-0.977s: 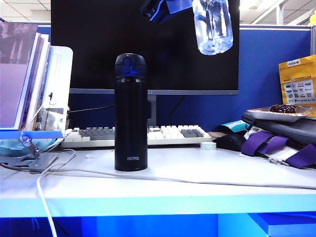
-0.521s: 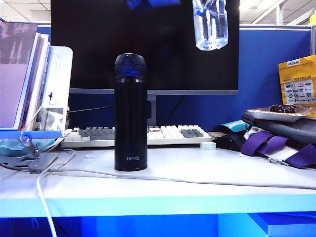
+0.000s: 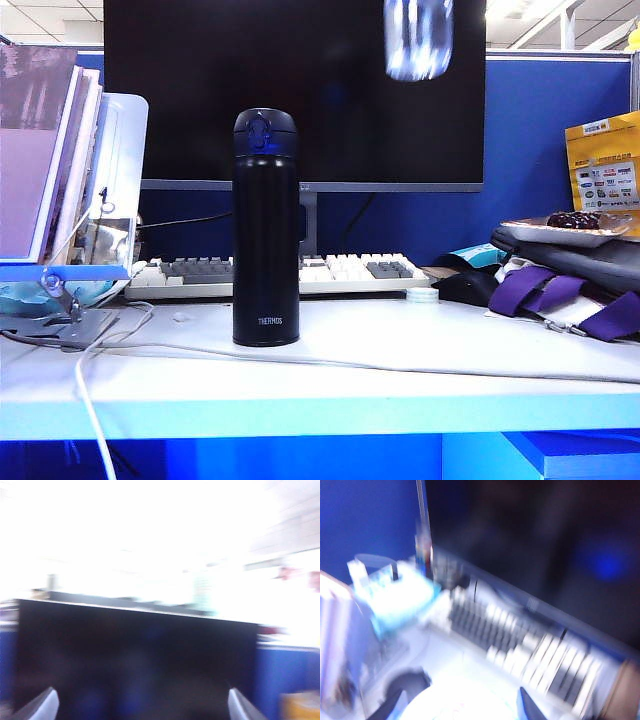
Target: Pick up the mineral water bottle and place it vertically to the right of the black thermos cup.
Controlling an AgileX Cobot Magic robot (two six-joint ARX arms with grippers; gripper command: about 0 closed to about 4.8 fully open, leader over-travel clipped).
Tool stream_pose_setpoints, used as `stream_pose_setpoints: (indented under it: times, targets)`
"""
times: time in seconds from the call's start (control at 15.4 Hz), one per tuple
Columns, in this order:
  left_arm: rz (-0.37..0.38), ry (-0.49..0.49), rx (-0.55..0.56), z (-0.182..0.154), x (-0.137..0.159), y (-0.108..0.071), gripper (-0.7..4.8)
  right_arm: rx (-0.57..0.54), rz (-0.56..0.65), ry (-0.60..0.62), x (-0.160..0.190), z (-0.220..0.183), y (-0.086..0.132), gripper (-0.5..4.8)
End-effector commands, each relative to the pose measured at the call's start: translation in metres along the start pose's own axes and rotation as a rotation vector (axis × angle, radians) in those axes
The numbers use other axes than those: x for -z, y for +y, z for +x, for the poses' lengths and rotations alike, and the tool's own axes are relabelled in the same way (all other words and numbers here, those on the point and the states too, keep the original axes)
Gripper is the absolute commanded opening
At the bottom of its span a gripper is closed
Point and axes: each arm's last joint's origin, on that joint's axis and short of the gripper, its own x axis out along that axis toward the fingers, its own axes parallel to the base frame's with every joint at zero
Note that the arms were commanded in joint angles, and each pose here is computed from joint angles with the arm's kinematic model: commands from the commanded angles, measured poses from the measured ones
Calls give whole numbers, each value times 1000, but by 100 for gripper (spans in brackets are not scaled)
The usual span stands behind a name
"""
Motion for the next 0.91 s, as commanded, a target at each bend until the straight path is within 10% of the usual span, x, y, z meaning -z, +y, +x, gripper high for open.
stream_pose_setpoints:
  times: [0.07,0.52,0.91]
  targets:
    - [151,127,-103,-33,-27,34,479,25,-38,-233,-32,-66,15,111]
    - [403,446,-47,-95,-26,78,479,46,-54,-430,-37,-185,49,103]
    - [431,481,-20,-97,-22,77,479,52,-74,-398,-29,-201,55,103]
